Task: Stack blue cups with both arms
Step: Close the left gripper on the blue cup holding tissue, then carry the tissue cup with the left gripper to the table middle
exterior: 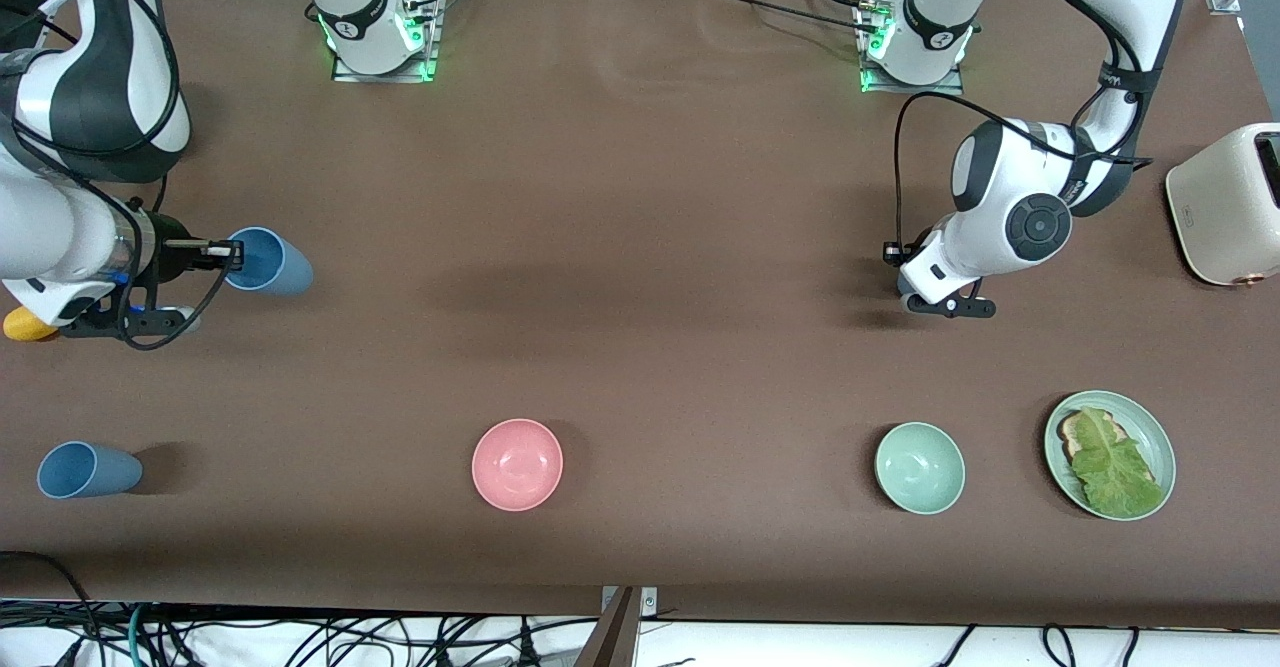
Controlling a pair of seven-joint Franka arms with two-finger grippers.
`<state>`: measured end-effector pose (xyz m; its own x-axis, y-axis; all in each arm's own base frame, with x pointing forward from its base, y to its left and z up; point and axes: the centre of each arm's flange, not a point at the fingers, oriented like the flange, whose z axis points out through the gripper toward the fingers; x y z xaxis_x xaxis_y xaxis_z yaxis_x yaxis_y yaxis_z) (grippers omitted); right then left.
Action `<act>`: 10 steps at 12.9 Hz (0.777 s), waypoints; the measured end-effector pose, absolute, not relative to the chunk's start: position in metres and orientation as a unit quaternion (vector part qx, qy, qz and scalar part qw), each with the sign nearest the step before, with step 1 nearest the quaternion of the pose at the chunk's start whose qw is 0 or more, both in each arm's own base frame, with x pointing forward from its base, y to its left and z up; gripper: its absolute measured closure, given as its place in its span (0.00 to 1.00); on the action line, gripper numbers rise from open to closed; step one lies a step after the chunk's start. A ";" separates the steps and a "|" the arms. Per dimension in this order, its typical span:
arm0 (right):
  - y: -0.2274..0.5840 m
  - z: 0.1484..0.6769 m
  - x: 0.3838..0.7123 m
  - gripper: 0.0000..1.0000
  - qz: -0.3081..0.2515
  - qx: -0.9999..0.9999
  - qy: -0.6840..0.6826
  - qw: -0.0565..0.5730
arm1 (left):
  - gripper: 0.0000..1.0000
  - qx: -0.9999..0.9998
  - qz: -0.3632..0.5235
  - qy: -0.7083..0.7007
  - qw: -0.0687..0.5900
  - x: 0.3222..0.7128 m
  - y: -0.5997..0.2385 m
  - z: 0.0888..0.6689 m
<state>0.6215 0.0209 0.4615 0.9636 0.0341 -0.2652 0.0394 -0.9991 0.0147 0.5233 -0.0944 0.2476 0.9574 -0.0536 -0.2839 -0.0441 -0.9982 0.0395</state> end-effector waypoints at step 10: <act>0.021 0.461 0.621 0.95 -0.136 0.991 0.019 0.010 | 0.99 0.981 -0.161 0.103 0.020 0.499 -0.293 0.311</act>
<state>0.6212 0.0212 0.4607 0.9624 0.0343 -0.2693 0.0398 -0.9991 0.0147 0.4993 -0.2931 0.3114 0.9270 0.1968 -0.3192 0.2094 -0.9778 0.0051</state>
